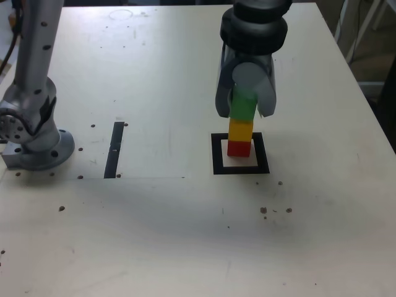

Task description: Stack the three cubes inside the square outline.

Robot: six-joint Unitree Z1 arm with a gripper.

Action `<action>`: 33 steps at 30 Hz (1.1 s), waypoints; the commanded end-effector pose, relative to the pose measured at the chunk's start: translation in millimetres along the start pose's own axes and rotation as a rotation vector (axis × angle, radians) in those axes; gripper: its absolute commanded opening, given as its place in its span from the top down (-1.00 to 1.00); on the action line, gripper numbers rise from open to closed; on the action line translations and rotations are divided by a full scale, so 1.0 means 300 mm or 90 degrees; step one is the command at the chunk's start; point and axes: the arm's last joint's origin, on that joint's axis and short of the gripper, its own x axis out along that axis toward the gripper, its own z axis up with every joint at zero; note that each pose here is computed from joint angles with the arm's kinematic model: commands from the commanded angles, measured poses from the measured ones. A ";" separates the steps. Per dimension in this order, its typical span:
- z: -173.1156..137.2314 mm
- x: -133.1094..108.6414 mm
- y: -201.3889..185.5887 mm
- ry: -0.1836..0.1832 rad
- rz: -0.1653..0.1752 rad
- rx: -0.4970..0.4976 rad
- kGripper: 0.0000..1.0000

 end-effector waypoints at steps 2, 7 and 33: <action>0.002 0.001 0.006 -0.001 -0.001 -0.006 0.27; 0.010 0.009 0.012 -0.002 -0.002 -0.009 0.27; 0.004 0.029 0.032 0.002 -0.024 -0.013 -0.10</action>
